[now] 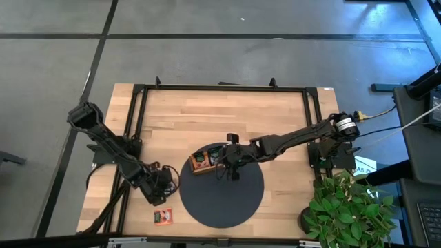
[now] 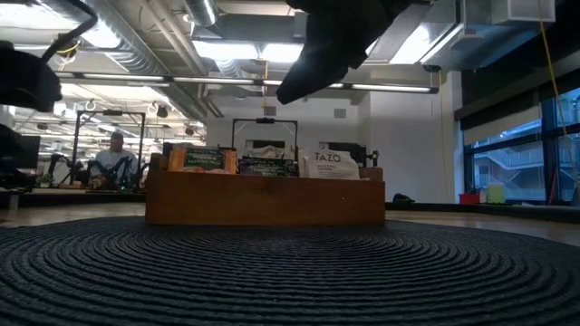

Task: Pick & Place Tea
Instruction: Adjust the black tea bag on the table

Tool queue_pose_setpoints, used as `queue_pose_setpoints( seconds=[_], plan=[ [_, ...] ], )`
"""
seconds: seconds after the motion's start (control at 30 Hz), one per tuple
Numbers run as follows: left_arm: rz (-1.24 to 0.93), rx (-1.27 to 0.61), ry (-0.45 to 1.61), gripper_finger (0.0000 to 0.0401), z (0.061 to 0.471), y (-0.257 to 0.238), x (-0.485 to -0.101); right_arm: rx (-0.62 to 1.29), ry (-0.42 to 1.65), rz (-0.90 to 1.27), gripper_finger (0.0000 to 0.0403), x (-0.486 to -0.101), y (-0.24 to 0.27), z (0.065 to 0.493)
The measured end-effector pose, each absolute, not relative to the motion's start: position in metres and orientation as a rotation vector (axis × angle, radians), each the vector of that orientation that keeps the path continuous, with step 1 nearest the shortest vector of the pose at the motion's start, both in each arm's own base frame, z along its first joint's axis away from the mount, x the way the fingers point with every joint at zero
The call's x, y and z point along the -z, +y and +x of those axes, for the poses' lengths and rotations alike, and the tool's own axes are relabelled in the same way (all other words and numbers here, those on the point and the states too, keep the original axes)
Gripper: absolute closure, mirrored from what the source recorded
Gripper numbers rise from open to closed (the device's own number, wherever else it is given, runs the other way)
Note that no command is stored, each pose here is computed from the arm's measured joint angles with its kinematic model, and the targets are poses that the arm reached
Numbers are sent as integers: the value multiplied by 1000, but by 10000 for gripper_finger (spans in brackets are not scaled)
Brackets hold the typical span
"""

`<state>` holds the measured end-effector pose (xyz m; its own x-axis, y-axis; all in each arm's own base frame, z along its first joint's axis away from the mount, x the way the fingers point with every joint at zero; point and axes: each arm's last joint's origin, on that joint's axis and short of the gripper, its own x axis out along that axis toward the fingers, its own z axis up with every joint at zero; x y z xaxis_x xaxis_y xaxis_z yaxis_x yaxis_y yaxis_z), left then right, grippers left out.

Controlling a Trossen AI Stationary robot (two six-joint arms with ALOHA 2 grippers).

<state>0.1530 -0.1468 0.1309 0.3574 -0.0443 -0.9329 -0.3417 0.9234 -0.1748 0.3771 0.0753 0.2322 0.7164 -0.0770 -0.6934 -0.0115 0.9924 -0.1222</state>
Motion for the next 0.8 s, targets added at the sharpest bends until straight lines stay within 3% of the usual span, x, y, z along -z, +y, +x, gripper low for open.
queue_pose_setpoints(
  seconds=[0.23,0.5,0.8],
  plan=[
    [-341,-160,1167,368,166,-147,-125,-112,852,-37,281,-210,90,381],
    [-337,-37,1126,368,180,-152,-121,-139,1133,-46,281,-165,119,366],
    [-351,-25,1104,368,187,-149,-122,-192,1163,-106,281,-131,140,370]
  ],
)
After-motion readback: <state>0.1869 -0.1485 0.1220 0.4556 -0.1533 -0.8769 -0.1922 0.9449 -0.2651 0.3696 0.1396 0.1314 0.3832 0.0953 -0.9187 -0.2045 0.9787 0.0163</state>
